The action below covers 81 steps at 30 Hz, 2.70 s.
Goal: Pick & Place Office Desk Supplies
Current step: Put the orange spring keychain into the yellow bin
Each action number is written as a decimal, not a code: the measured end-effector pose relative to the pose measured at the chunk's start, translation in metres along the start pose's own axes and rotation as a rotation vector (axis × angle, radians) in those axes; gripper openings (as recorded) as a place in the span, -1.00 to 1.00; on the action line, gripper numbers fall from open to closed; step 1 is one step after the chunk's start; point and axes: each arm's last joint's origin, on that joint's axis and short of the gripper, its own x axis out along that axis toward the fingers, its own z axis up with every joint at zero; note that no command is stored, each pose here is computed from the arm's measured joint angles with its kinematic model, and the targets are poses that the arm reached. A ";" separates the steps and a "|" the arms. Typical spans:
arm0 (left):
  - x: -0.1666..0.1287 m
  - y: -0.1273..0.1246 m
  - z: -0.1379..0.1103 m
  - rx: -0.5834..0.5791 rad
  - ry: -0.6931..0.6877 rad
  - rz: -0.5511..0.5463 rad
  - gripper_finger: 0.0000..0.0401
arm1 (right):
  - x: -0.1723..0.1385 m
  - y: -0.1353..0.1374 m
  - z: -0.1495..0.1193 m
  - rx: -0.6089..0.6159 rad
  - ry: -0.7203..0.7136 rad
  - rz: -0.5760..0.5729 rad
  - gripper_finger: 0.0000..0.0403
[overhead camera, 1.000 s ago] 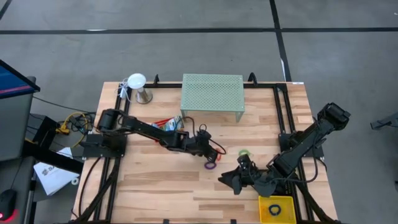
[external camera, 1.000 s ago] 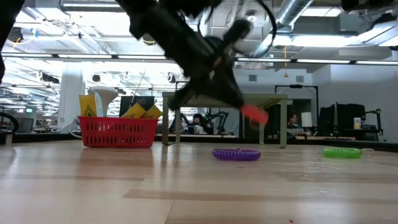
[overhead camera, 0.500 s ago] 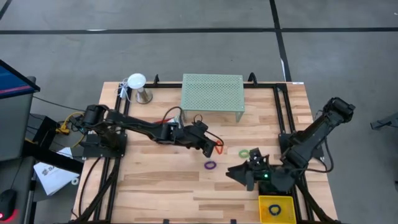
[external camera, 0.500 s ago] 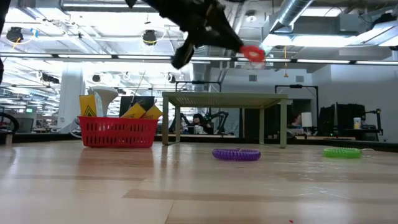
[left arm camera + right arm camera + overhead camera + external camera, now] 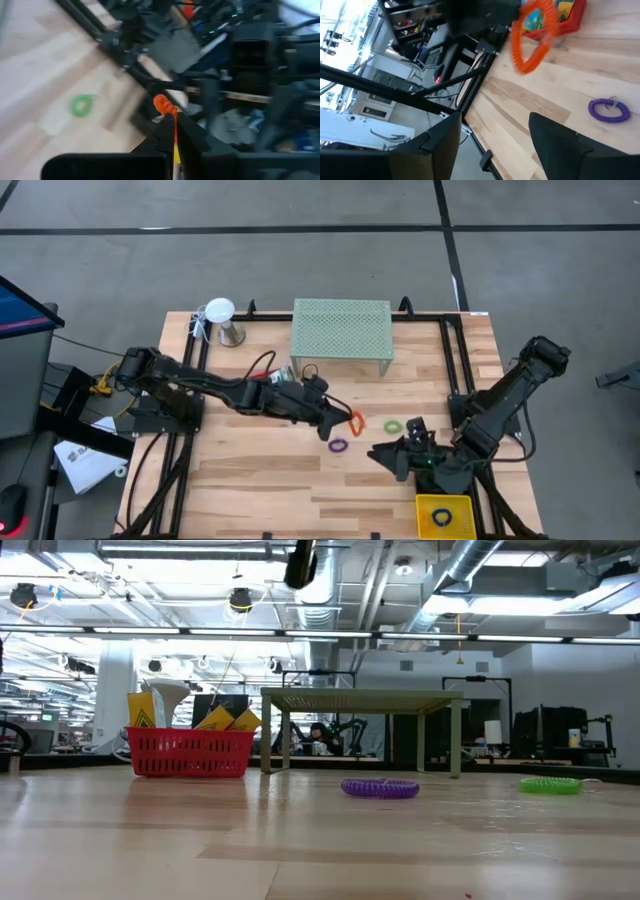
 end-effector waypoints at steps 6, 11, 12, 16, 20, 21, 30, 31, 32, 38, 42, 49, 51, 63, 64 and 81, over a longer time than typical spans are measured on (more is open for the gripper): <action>-0.001 -0.008 -0.006 -0.020 0.002 -0.037 -1.00 | 0.005 -0.001 0.004 0.000 -0.022 -0.011 0.23; -0.003 -0.013 -0.008 -0.026 -0.008 -0.072 -1.00 | 0.011 -0.002 0.009 -0.021 -0.039 -0.029 0.24; -0.003 -0.014 -0.008 -0.026 -0.009 -0.074 -1.00 | 0.012 -0.002 0.010 -0.021 -0.040 -0.032 0.24; -0.003 -0.015 -0.009 -0.034 -0.009 -0.079 -0.99 | 0.015 -0.003 0.013 -0.030 -0.036 -0.039 0.24; -0.003 -0.017 -0.010 -0.037 -0.011 -0.090 -0.99 | 0.018 -0.003 0.016 -0.046 -0.040 -0.046 0.24; -0.003 -0.018 -0.009 -0.039 -0.016 -0.095 -0.99 | 0.019 -0.004 0.017 -0.046 -0.041 -0.048 0.24; -0.004 -0.022 -0.009 -0.046 -0.036 -0.127 -1.00 | 0.026 -0.005 0.023 -0.073 -0.040 -0.059 0.24; -0.004 -0.022 -0.009 -0.046 -0.037 -0.127 -1.00 | 0.027 -0.005 0.024 -0.073 -0.044 -0.061 0.24; -0.004 -0.023 -0.009 -0.046 -0.038 -0.128 -1.00 | 0.027 -0.005 0.024 -0.075 -0.047 -0.060 0.24; -0.004 -0.023 -0.009 -0.050 -0.041 -0.129 -1.00 | 0.035 0.002 0.032 -0.095 -0.048 -0.011 0.23; -0.005 -0.023 -0.008 -0.052 -0.050 -0.132 -1.00 | 0.043 0.003 0.035 -0.104 -0.012 0.008 0.17; -0.005 -0.024 -0.007 -0.057 -0.071 -0.134 -1.00 | 0.050 0.001 0.030 -0.124 0.028 0.017 -0.11; -0.005 -0.024 -0.007 -0.057 -0.072 -0.131 -1.00 | 0.052 0.002 0.029 -0.124 0.020 0.018 -0.31; -0.004 -0.021 -0.010 -0.048 -0.050 -0.103 -1.00 | 0.041 0.004 0.017 -0.161 0.016 0.029 -0.99; -0.004 -0.021 -0.010 -0.048 -0.045 -0.106 -1.00 | 0.040 0.004 0.016 -0.162 0.018 0.031 -0.99; -0.021 -0.024 -0.071 0.252 0.396 -0.041 -1.00 | 0.017 0.012 -0.004 -0.111 0.018 0.097 -1.00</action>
